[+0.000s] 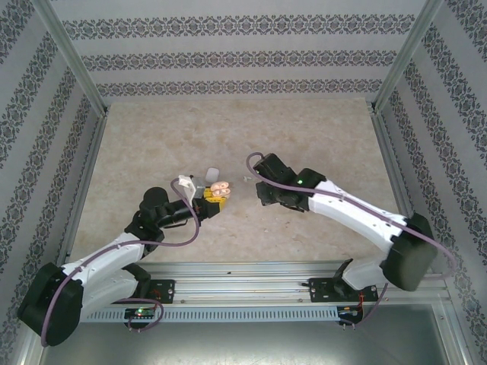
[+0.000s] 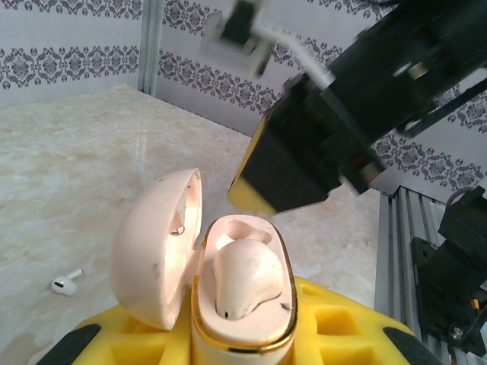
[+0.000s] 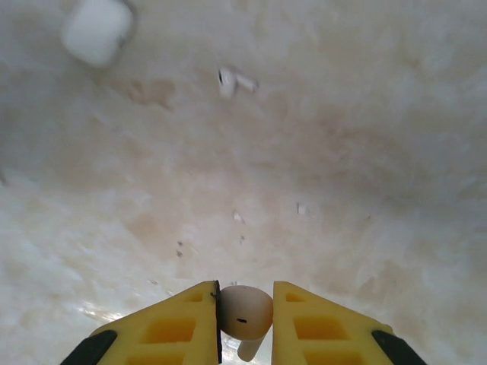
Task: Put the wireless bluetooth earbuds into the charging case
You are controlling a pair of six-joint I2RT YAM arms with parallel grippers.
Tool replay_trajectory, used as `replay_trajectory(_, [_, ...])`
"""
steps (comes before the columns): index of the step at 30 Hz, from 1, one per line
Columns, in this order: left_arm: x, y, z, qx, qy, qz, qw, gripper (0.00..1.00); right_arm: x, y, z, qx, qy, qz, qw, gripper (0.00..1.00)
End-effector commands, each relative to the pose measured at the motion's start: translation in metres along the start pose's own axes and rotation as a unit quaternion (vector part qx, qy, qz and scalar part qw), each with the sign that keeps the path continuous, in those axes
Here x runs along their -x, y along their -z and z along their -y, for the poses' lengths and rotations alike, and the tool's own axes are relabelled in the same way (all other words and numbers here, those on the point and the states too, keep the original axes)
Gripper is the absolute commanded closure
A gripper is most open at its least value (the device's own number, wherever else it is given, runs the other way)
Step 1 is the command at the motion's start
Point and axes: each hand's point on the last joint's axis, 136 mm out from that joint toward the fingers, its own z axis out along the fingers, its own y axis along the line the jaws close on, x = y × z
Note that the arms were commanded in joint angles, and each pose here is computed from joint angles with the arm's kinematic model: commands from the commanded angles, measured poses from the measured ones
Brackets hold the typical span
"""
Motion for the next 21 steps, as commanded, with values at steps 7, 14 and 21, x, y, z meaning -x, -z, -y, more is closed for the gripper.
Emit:
replay_trajectory(7, [0.039, -0.011, 0.007, -0.025, -0.015, 0.052, 0.998, 0.89, 0.058, 0.085, -0.046, 0.081, 0.055, 0.183, 0.978, 0.79])
replay_trajectory(14, [0.051, -0.012, 0.009, -0.027, -0.022, 0.056, 0.998, 0.89, 0.074, 0.120, -0.099, 0.160, 0.112, 0.244, 0.950, 0.79])
replay_trajectory(21, [0.054, -0.010, 0.011, -0.028, -0.023, 0.057, 0.998, 0.89, 0.074, 0.120, -0.125, 0.193, 0.137, 0.251, 0.939, 0.79])
